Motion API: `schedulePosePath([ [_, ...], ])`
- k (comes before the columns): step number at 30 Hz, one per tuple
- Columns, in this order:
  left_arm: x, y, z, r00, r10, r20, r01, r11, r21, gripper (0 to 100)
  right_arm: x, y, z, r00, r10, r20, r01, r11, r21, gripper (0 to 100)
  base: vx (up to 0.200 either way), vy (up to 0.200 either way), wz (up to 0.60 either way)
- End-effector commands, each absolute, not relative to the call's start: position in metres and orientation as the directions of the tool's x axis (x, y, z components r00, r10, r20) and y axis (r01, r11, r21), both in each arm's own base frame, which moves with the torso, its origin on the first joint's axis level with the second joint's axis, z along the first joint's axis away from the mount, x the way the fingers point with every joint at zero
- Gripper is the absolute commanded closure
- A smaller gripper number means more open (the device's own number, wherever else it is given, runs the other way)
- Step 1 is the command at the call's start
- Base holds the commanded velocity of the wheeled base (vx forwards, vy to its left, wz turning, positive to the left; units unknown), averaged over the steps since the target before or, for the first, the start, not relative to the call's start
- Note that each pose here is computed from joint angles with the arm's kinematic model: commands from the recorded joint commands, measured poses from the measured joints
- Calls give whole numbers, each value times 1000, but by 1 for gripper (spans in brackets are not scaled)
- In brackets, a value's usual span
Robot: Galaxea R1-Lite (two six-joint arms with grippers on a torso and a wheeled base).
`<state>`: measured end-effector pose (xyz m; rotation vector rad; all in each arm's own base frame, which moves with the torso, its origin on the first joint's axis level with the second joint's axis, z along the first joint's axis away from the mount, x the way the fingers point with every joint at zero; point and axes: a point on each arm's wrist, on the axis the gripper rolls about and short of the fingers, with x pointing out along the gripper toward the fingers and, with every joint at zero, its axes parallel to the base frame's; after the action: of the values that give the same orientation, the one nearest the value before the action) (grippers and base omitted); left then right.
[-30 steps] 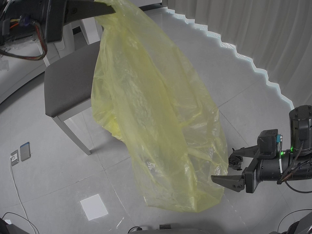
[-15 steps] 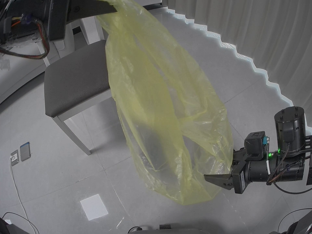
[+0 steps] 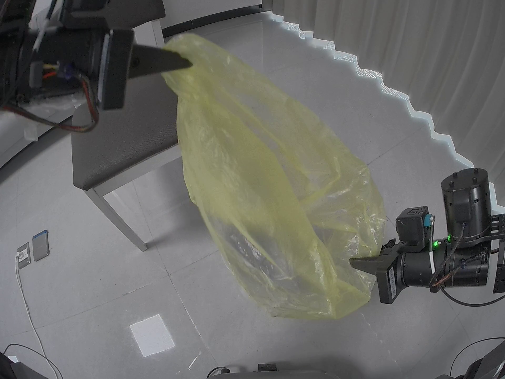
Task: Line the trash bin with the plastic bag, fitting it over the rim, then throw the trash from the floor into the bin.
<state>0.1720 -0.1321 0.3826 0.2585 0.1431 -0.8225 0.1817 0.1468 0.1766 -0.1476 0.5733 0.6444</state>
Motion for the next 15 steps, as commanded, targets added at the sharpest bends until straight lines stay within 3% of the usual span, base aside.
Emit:
schedulePosePath([
  [1, 184, -132, 339, 674, -660, -331, 708, 705, 35, 100, 207, 139, 169, 679, 457, -575, -533, 845, 42, 100, 0, 0, 0],
  [15, 229, -147, 240, 718, -636, -282, 634, 765, -110, 100, 252, 143, 140, 657, 374, -654, -464, 885, 40, 100, 0, 0, 0],
])
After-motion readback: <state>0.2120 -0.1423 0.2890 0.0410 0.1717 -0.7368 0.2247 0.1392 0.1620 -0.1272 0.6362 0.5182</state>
